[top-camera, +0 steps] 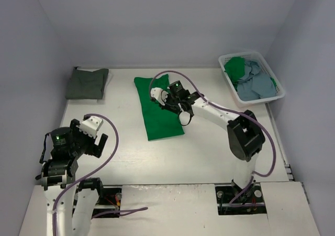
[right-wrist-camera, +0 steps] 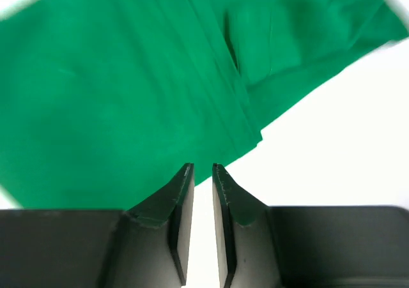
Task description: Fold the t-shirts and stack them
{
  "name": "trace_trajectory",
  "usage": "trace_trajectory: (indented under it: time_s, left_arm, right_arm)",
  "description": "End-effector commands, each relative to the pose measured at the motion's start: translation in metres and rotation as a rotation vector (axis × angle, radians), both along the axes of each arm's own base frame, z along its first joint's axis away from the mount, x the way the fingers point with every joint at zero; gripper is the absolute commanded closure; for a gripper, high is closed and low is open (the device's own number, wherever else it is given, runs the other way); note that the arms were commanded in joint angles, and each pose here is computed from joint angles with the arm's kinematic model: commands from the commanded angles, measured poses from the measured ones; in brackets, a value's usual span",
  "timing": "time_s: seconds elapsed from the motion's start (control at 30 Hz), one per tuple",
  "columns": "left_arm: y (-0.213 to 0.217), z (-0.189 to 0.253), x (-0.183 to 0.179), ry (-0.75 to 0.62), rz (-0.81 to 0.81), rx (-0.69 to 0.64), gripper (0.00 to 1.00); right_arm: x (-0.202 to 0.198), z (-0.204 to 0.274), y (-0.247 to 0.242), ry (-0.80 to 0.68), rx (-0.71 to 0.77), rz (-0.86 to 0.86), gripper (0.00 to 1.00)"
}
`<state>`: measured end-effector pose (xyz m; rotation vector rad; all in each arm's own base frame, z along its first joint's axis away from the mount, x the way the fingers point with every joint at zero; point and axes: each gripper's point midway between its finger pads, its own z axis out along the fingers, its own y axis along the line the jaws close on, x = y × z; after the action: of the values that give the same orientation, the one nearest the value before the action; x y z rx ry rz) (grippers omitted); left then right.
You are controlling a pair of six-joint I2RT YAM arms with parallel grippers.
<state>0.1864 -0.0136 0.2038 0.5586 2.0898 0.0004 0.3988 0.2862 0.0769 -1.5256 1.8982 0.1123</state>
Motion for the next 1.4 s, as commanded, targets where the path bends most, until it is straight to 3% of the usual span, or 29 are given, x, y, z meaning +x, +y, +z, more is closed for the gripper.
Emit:
trace_trajectory:
  time_s: [0.0, 0.17, 0.27, 0.37, 0.47, 0.53, 0.67, 0.87, 1.13, 1.37]
  left_arm:
    - [0.002, 0.014, 0.011, -0.054, 0.004, 0.002, 0.16]
    - [0.002, 0.013, 0.011, -0.049, 0.004, 0.002, 0.16]
    - [0.002, 0.013, 0.011, -0.046, 0.004, 0.002, 0.16]
    - [0.002, 0.012, 0.011, -0.044, 0.002, 0.001, 0.16]
    - [0.002, 0.012, 0.011, -0.041, 0.006, 0.001, 0.16]
    - [0.002, 0.011, 0.011, -0.038, 0.006, 0.002, 0.16]
    - [0.003, 0.01, 0.012, -0.03, 0.008, 0.001, 0.17]
    - [0.004, 0.008, 0.012, -0.028, 0.011, 0.005, 0.16]
    - [0.002, 0.009, 0.012, -0.032, 0.005, 0.002, 0.16]
    - [0.002, 0.01, 0.011, -0.038, 0.003, -0.001, 0.16]
  right_arm:
    - [-0.027, 0.059, 0.018, -0.071, 0.073, 0.02, 0.84]
    - [-0.085, 0.033, 0.038, -0.003, 0.031, 0.137, 0.71]
    - [-0.096, 0.016, 0.04, 0.026, 0.007, 0.157, 0.66]
    - [-0.094, 0.008, 0.043, 0.019, 0.015, 0.16, 0.68]
    - [-0.086, 0.002, 0.052, 0.011, 0.025, 0.162, 0.88]
    - [-0.082, 0.0, 0.057, 0.007, 0.023, 0.168, 0.94]
    - [-0.072, 0.005, 0.068, -0.012, 0.037, 0.178, 0.99]
    - [-0.072, 0.006, 0.08, 0.01, 0.068, 0.193, 1.0]
    - [-0.095, -0.066, 0.064, 0.15, -0.032, 0.217, 1.0]
    - [-0.1, -0.078, 0.066, 0.186, -0.037, 0.226, 0.99]
